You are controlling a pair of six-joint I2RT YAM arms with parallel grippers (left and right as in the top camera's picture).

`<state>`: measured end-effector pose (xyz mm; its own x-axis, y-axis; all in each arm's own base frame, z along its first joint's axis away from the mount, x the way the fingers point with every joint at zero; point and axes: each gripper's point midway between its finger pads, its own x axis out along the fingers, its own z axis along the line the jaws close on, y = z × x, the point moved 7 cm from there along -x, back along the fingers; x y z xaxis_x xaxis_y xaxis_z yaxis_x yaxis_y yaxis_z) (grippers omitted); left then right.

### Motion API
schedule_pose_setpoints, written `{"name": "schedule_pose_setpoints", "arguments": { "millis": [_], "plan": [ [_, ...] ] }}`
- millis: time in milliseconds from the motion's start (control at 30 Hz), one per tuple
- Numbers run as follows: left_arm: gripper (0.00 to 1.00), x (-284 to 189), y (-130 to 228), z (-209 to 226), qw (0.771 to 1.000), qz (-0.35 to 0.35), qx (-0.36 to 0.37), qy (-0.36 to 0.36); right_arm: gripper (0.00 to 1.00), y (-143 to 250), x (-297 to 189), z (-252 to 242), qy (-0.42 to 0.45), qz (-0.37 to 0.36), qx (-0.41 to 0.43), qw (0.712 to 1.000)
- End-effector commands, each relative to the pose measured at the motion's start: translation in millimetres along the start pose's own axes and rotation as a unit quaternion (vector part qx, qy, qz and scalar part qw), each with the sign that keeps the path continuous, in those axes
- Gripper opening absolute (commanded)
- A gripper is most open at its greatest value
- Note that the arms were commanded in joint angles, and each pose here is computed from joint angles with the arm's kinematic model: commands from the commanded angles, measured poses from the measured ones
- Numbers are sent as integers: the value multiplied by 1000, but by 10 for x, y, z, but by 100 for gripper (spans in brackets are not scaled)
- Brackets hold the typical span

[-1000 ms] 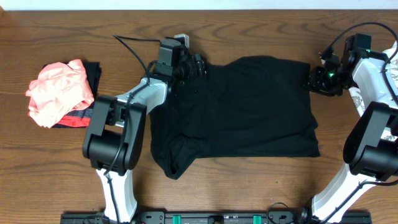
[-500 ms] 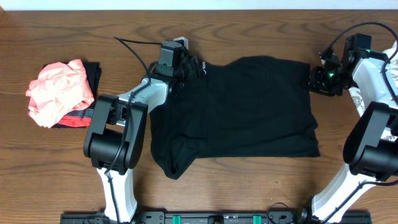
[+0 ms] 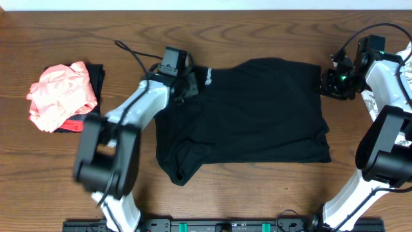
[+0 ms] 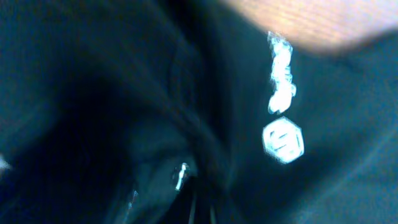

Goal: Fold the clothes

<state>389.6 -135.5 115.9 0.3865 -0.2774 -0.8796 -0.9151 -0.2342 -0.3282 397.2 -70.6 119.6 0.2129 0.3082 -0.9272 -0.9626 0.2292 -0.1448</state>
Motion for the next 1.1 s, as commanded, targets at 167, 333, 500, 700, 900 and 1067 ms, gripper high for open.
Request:
{"name": "schedule_pose_setpoints", "arguments": {
  "millis": [167, 333, 500, 700, 900, 1067],
  "plan": [
    [6, -498, 158, 184, 994, 6, -43, -101, 34, -40, -57, -6, 0, -8, 6, 1000],
    [9, -248, 394, 248, 990, 48, -47, -121, 34, -23, -57, -5, -1, -3, 7, 1000],
    [60, -46, 420, 242, 991, 52, -31, -120, 34, -18, -57, -5, -1, -2, 8, 1000],
    [71, -127, 170, 88, 996, -6, 23, -81, 35, -24, -57, -4, -1, -4, 7, 1000],
    [72, -516, -251, -83, 989, -119, 62, -69, 41, -89, -59, 1, -4, -22, 0, 1000],
    [77, -784, -620, -11, 968, -227, 59, -88, 47, -200, -67, 2, -4, -52, -12, 999]
  ]
}}
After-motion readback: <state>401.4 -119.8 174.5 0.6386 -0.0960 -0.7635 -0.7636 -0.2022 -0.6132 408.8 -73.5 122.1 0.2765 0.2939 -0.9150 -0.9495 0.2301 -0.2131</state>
